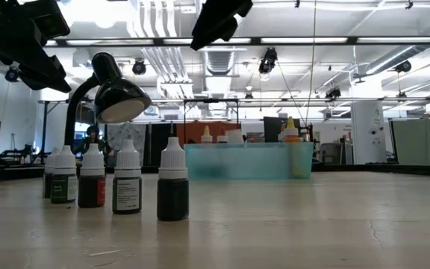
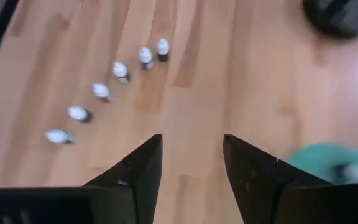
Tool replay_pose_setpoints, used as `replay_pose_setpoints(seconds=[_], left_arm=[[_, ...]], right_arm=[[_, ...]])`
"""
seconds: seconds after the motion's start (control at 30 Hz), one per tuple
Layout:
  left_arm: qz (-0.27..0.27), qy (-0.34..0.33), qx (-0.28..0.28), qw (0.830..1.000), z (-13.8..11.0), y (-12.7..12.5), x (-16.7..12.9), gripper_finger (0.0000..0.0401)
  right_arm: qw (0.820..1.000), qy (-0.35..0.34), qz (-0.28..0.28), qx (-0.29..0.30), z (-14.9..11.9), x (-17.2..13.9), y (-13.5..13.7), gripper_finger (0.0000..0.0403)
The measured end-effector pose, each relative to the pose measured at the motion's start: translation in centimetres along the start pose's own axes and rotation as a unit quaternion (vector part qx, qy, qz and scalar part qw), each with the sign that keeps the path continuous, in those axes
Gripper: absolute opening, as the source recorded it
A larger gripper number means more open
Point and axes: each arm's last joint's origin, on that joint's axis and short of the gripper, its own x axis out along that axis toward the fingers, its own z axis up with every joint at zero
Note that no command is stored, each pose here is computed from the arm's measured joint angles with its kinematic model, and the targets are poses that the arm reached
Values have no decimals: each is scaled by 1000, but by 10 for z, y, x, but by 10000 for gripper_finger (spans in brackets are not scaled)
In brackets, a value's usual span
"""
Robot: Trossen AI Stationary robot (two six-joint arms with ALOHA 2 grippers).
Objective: Pick & Place food coloring
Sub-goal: Put the small blue food coloring bottle into the green bin
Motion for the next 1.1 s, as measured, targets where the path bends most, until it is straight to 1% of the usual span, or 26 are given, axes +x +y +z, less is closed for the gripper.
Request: replay_pose_setpoints(seconds=[0.07,0.1,0.2,0.23,0.3,0.4,0.57,0.83,0.93,1.03,1.1], left_arm=[[0,0,0,1000,0,0,0,163],[0,0,0,1000,0,0,0,163],[0,0,0,1000,0,0,0,163],[0,0,0,1000,0,0,0,163],[0,0,0,1000,0,0,0,163],[0,0,0,1000,0,0,0,163],[0,0,1,1000,0,0,0,163],[-1,0,1,1000,0,0,0,163],[-3,2,1,1000,0,0,0,163],[-4,2,1,1000,0,0,0,163],[-4,2,1,1000,0,0,0,163]], right_arm=[[999,7,8,50,-1,7,11,164],[996,6,11,84,0,10,15,164],[984,13,17,175,0,20,26,163],[981,16,18,192,-1,25,28,162],[979,27,18,202,-3,34,32,162],[979,45,25,198,-7,46,39,162],[977,62,78,188,-8,51,54,156],[978,70,84,177,-11,52,63,146],[983,74,90,142,-14,53,72,146],[990,73,102,68,-18,54,86,153],[991,71,111,15,-21,55,96,159]])
